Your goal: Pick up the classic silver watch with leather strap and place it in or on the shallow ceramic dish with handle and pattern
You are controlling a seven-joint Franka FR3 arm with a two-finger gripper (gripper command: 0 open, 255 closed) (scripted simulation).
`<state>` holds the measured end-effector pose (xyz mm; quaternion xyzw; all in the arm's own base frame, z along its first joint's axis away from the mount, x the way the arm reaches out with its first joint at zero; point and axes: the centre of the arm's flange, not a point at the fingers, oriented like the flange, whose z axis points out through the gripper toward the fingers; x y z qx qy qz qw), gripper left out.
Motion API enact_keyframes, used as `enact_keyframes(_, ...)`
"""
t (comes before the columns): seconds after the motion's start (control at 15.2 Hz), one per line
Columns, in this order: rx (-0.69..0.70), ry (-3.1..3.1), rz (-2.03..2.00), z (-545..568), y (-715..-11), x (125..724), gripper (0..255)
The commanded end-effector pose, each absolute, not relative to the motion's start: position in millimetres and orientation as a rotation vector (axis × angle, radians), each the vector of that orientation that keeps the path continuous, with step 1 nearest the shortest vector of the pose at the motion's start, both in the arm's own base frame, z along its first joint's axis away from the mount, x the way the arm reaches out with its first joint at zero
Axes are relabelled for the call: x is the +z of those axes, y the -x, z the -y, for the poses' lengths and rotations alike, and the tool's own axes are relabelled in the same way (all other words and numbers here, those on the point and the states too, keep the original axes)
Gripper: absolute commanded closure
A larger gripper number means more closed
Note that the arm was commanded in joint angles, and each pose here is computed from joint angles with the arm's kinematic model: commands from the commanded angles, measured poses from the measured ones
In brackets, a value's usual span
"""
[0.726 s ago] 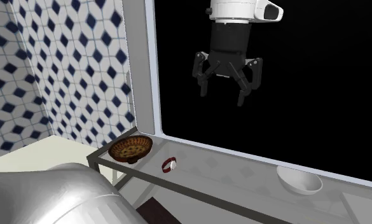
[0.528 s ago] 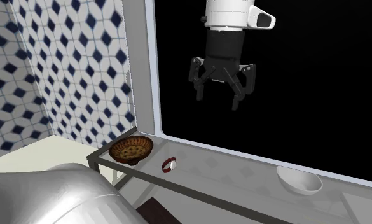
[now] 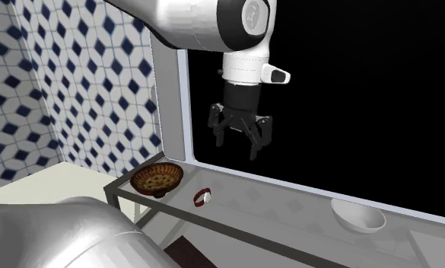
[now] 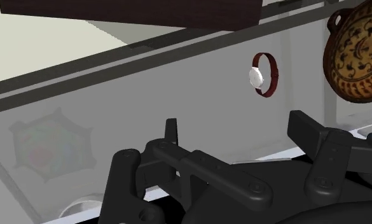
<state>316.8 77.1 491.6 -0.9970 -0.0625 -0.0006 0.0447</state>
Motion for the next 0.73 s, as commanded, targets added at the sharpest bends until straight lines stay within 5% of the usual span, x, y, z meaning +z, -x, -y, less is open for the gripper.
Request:
enact_keyframes(0.0, 0.016, 3.047, 0.183, -94, -314, 466, 0)
enact_keyframes(0.66, 0.114, 3.046, 0.156, -170, -309, 358, 0)
